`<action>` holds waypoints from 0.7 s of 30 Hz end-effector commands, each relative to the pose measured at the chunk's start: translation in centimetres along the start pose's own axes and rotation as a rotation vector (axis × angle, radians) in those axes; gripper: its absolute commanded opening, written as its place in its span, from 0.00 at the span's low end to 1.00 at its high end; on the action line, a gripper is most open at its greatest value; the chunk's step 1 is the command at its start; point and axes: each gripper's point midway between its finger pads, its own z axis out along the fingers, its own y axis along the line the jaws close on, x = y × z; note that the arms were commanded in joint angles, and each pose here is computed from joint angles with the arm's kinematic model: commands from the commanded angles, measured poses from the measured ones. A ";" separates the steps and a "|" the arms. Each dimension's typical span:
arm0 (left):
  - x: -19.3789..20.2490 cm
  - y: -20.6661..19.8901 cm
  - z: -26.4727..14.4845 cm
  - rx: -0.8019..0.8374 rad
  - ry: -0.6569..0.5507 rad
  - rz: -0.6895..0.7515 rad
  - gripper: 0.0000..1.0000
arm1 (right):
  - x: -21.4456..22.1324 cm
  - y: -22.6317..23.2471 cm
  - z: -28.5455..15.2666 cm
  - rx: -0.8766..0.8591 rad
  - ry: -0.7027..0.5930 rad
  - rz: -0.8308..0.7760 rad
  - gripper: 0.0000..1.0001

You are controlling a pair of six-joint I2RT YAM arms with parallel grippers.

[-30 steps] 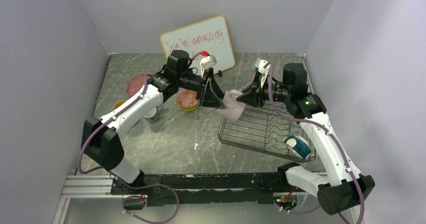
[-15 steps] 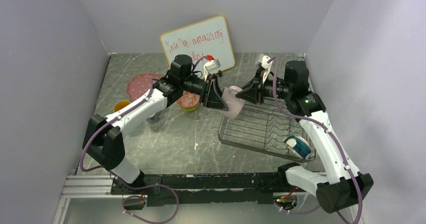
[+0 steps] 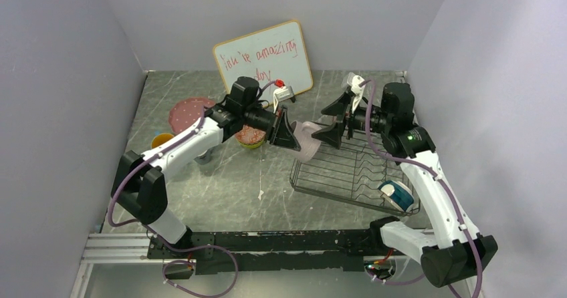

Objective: Unload the mixed dishes from the dish rack
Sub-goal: Place the cup at the center of the board.

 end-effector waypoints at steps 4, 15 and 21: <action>-3.1 -2.3 -3.3 -0.140 -0.035 0.261 0.03 | -1.0 0.0 -2.2 0.097 -0.026 -0.155 0.99; 1.0 -0.4 -10.9 -0.588 0.224 0.456 0.03 | 2.3 -2.8 -3.7 0.263 0.048 -0.188 0.99; 6.2 1.0 -16.5 -0.825 0.445 0.460 0.03 | 4.4 -4.0 -3.2 0.264 0.086 -0.146 0.99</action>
